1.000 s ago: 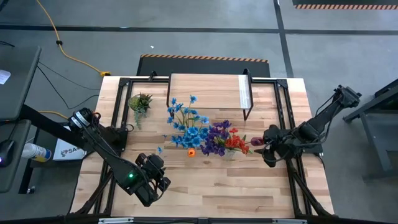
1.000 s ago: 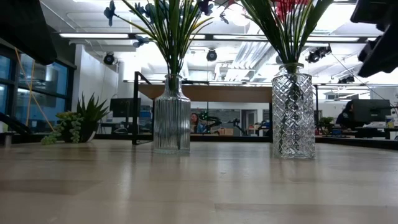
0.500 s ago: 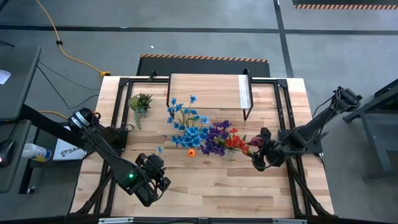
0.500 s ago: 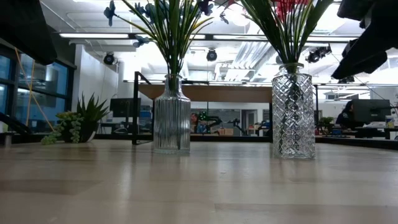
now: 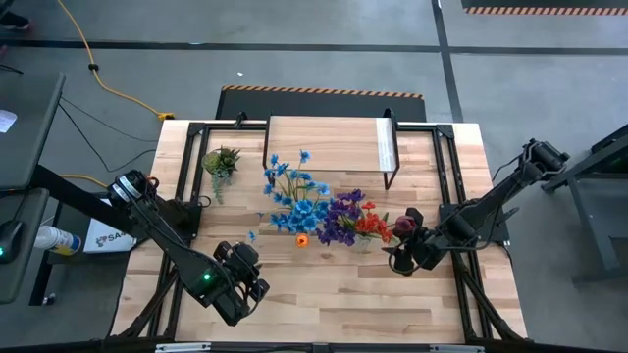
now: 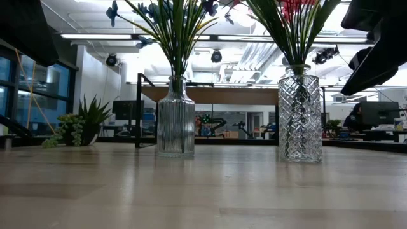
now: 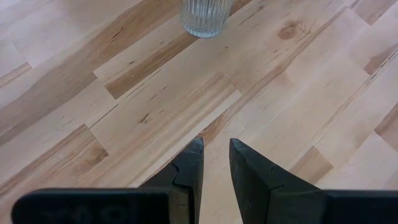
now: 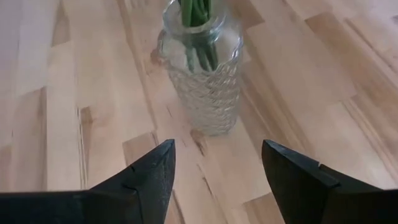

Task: Pick and place flowers into a vace then onto a shelf
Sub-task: Put the right transparent flower vase on the shelf

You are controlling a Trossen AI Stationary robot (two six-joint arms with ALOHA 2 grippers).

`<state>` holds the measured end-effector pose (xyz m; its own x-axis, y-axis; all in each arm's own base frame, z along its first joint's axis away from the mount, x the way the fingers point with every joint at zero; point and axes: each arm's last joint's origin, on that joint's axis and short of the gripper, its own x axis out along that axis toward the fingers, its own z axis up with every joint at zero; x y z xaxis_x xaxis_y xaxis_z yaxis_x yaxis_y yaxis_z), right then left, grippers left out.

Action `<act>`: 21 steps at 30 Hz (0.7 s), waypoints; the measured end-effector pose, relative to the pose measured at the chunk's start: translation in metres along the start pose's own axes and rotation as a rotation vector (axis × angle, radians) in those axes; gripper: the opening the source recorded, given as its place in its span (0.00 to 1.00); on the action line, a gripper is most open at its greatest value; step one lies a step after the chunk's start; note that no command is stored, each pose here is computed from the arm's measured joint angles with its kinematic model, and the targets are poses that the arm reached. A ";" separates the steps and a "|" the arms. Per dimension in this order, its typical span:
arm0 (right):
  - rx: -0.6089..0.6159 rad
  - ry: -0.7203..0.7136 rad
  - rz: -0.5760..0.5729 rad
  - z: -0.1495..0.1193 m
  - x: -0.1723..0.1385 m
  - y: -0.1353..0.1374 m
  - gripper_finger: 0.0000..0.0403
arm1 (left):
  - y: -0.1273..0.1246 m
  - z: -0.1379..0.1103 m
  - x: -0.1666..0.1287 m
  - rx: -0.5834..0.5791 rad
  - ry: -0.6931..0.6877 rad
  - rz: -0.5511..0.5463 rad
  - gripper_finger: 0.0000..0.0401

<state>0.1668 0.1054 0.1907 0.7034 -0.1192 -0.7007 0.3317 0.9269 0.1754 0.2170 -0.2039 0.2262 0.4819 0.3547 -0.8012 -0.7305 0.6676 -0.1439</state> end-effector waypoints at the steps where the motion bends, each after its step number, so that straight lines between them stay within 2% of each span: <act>1: 0.002 0.004 0.005 0.000 0.000 0.000 0.57 | 0.000 0.000 0.000 0.000 0.000 0.001 0.28; 13: -0.037 -0.039 0.005 0.003 -0.001 0.002 0.57 | 0.001 0.000 0.000 0.004 0.000 0.005 0.28; 18: -0.155 -0.048 0.040 0.005 0.000 0.004 0.58 | 0.001 0.000 0.000 0.005 0.000 0.005 0.28; 21: -0.161 -0.072 0.024 0.007 0.000 0.004 0.58 | 0.001 0.000 0.000 0.004 0.000 0.005 0.28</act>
<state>0.1721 0.1072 0.1964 0.7552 -0.1159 -0.6452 0.2132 0.9742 0.0745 0.2166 -0.2035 0.2262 0.4784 0.3585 -0.8017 -0.7309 0.6686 -0.1372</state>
